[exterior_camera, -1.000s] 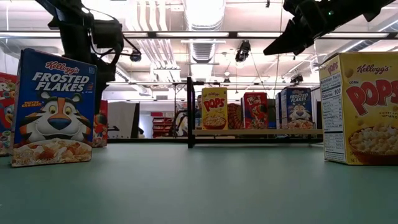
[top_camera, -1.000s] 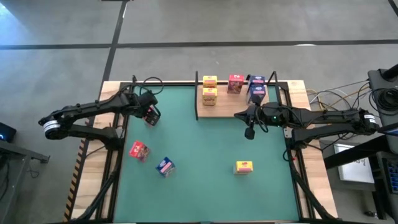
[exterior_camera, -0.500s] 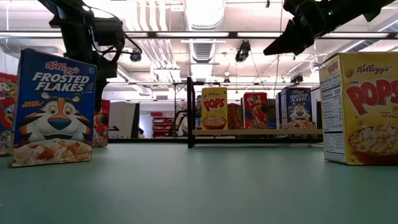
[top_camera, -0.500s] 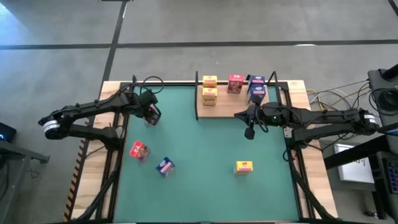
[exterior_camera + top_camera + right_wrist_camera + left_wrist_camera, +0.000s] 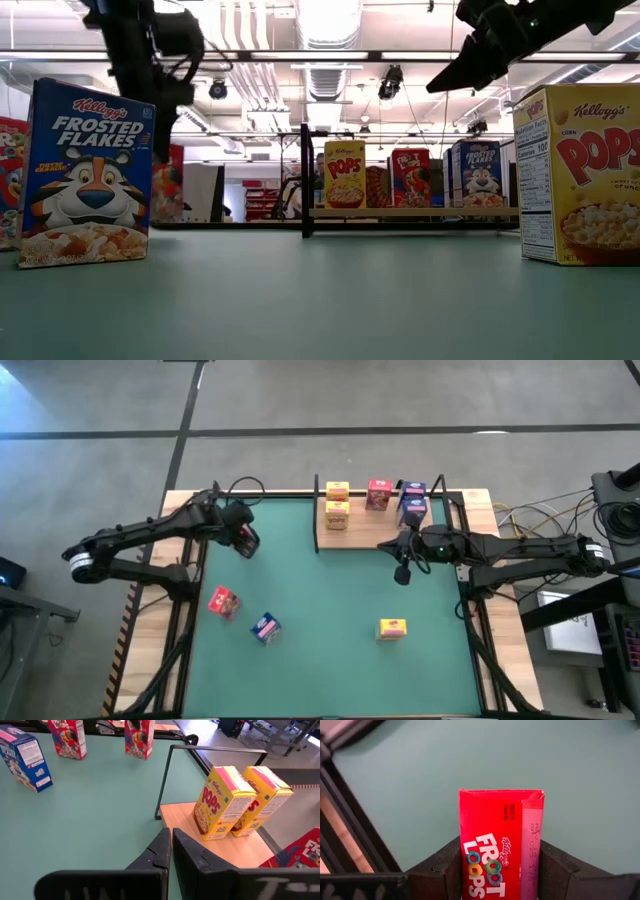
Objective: Stack cereal on shelf
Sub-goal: Put the top red cereal box on the shelf aligned with the other red cereal box
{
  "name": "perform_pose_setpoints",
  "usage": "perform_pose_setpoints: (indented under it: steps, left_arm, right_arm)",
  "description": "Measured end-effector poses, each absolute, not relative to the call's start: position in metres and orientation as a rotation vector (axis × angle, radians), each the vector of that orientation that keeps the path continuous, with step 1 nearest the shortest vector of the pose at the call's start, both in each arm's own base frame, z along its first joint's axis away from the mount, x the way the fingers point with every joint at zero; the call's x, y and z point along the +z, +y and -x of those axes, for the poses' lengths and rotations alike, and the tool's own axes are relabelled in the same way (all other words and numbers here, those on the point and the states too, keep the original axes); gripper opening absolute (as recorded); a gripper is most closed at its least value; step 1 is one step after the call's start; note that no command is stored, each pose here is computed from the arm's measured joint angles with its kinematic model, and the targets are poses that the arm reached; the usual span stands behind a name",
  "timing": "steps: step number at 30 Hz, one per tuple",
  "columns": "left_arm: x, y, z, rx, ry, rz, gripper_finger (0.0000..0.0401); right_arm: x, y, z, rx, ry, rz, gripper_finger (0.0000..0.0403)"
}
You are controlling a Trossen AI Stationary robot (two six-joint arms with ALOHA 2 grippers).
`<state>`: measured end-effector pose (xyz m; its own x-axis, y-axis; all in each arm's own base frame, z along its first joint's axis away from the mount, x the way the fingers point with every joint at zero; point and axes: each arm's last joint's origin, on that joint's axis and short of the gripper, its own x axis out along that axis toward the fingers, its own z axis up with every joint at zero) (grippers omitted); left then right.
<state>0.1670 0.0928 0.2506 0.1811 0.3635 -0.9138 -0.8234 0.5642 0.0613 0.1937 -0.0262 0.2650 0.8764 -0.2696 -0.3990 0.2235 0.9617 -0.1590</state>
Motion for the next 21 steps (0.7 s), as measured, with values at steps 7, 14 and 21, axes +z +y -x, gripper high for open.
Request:
perform_pose_setpoints:
  steps: [7,14,21]
  left_arm:
    - [0.291,0.081,-0.181,0.803,1.000,0.442,0.0166]
    - [0.322,0.058,-0.192,0.698,0.920,0.363,0.0166]
    - [0.346,0.031,-0.211,0.523,0.808,0.268,0.0166]
  right_arm:
    - [0.268,-0.018,-0.191,-0.137,0.395,0.104,0.0009]
    - [0.266,-0.006,-0.183,-0.077,0.335,0.126,0.0009]
    - [0.268,0.003,-0.169,-0.030,0.261,0.128,0.0009]
